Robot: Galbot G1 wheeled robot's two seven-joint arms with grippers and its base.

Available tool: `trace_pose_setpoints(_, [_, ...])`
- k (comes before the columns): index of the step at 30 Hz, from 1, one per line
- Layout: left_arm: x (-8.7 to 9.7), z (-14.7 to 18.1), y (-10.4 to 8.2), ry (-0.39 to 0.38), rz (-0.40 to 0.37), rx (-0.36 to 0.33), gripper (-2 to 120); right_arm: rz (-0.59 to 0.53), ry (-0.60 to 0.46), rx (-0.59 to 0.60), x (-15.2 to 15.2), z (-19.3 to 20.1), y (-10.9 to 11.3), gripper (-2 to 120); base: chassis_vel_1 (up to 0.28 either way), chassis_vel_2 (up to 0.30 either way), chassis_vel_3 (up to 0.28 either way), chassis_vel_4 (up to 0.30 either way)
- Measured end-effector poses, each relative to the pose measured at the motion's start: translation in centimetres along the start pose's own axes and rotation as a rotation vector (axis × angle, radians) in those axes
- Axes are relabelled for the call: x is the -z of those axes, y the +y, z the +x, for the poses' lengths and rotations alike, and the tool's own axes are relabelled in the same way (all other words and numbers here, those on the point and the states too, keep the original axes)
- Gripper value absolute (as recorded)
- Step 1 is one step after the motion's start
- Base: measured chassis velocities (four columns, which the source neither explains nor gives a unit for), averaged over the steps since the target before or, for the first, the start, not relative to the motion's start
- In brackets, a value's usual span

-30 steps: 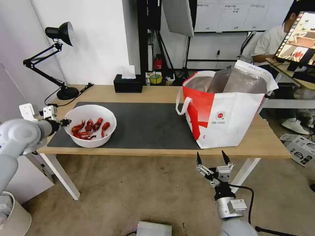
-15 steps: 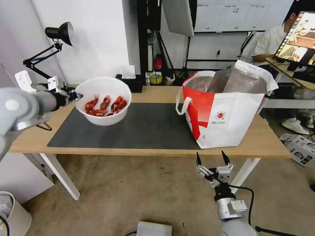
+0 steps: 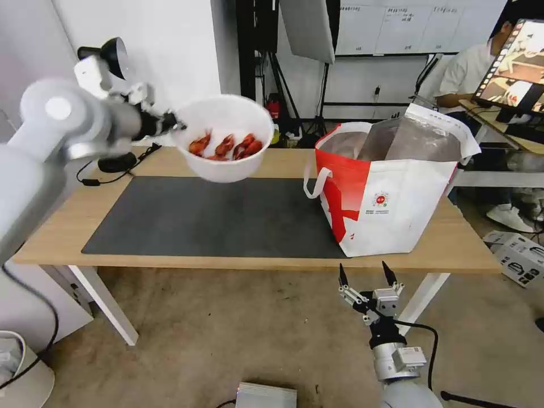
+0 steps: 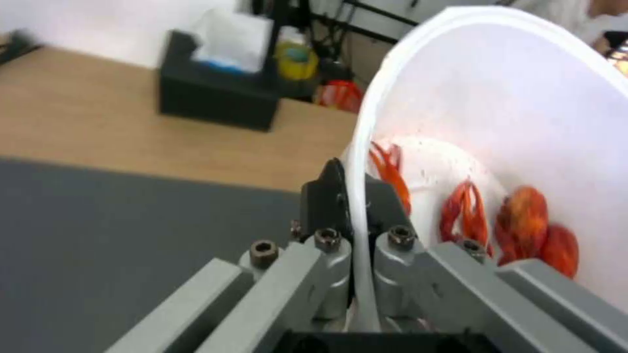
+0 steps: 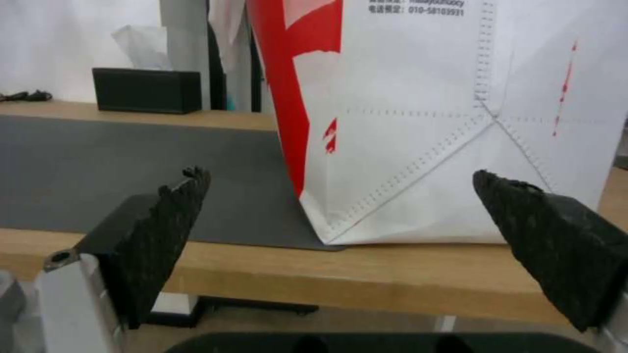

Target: Pick up the trash from the table and place it into the takeout bag.

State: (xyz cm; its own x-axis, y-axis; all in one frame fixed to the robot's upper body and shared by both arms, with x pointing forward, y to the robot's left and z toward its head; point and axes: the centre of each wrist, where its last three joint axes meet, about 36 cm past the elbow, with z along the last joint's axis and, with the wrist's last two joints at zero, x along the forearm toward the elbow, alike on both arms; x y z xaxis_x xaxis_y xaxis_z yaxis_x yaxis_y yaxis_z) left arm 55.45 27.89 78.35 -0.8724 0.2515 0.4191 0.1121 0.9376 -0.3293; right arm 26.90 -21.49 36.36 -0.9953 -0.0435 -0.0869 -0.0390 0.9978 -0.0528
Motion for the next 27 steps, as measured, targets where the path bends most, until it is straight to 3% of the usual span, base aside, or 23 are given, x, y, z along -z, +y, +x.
trace_pose_setpoints(2, [1.3,-1.0,-3.1,0.004,-0.021,-0.043,0,-0.001,0.002,-0.008,0.0,0.1,-0.1,99,0.0,0.0,0.0,0.0])
trace_pose_setpoints(3, [1.3,-1.0,-3.1,0.004,-0.021,-0.043,0,-0.001,0.002,-0.008,0.0,0.1,-0.1,99,0.0,0.0,0.0,0.0])
trace_pose_setpoints(6, [2.4,-2.8,-7.4,0.023,-0.045,-0.09,0,-0.003,0.001,-0.014,0.0,0.1,-0.1,99,0.0,0.0,0.0,0.0])
trace_pose_setpoints(7, [2.4,-2.8,-7.4,0.023,-0.045,-0.09,0,-0.003,0.001,-0.014,0.0,0.1,-0.1,99,0.0,0.0,0.0,0.0])
trace_pose_setpoints(10, [2.8,-4.6,-11.4,0.044,-0.061,-0.129,0,-0.006,0.0,-0.02,0.1,0.1,-0.1,99,0.0,0.0,0.0,0.0])
trace_pose_setpoints(11, [2.8,-4.6,-11.4,0.044,-0.061,-0.129,0,-0.006,0.0,-0.02,0.1,0.1,-0.1,99,0.0,0.0,0.0,0.0])
trace_pose_setpoints(13, [2.9,-5.4,-13.7,0.054,-0.073,-0.152,0,-0.007,0.001,-0.025,0.2,0.2,-0.1,99,0.0,0.0,0.0,0.0])
trace_pose_setpoints(14, [2.9,-5.4,-13.7,0.054,-0.073,-0.152,0,-0.007,0.001,-0.025,0.2,0.2,-0.1,99,0.0,0.0,0.0,0.0])
trace_pose_setpoints(17, [3.3,-6.3,-16.8,0.056,-0.082,-0.18,0,-0.008,0.006,-0.033,0.2,0.4,-0.2,99,0.0,0.0,0.0,0.0])
trace_pose_setpoints(27, [3.7,-8.2,-21.0,0.065,-0.094,-0.187,0,-0.018,0.007,-0.039,0.1,0.6,0.1,99,0.0,0.0,0.0,0.0])
